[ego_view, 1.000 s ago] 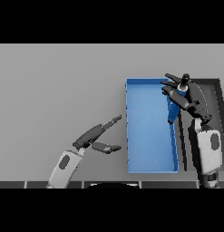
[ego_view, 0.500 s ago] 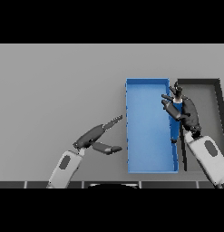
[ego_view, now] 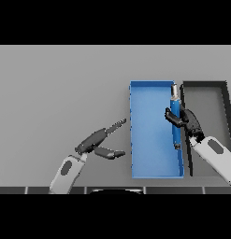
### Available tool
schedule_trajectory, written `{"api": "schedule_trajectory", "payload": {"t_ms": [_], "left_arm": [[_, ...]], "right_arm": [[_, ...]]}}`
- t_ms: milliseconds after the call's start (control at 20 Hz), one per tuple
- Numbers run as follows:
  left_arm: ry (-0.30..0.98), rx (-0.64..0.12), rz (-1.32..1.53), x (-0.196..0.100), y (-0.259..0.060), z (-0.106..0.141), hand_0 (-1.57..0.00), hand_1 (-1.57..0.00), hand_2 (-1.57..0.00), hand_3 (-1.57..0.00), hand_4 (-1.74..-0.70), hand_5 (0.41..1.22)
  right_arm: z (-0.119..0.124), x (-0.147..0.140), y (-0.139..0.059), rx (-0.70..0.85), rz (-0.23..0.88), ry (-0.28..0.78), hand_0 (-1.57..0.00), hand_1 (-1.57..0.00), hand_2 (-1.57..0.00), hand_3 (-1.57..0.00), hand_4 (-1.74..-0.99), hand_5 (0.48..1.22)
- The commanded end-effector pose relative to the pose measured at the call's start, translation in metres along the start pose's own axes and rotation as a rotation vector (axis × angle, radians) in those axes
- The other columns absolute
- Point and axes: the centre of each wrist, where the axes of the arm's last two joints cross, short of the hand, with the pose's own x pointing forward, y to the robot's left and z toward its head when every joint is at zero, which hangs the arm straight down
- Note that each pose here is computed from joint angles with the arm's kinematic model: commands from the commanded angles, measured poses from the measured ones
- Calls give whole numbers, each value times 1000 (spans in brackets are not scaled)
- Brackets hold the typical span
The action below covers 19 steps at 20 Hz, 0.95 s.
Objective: Pick up the blue pipe and place it into the blue bin.
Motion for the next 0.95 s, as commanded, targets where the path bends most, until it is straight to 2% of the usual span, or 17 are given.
{"api": "schedule_trajectory", "payload": {"t_ms": [0,250,450,900], "left_arm": [[4,0,1,0,0,0,1,1,1,1,-886,428],[-6,-4,0,2,-4,2,1,1,1,1,-885,428],[9,6,-2,-1,-3,2,1,1,1,1,-888,429],[9,3,-2,3,-3,4,1,1,1,1,-885,431]], "right_arm": [[-1,-2,1,11,15,22,-156,-143,-143,-84,-1083,934],[-1,2,4,40,130,94,-51,-46,-46,-27,-1051,787],[-4,2,9,38,149,109,-20,-18,-18,-10,-1033,696],[1,5,8,56,166,108,-6,-5,-5,-3,-1022,643]]}}
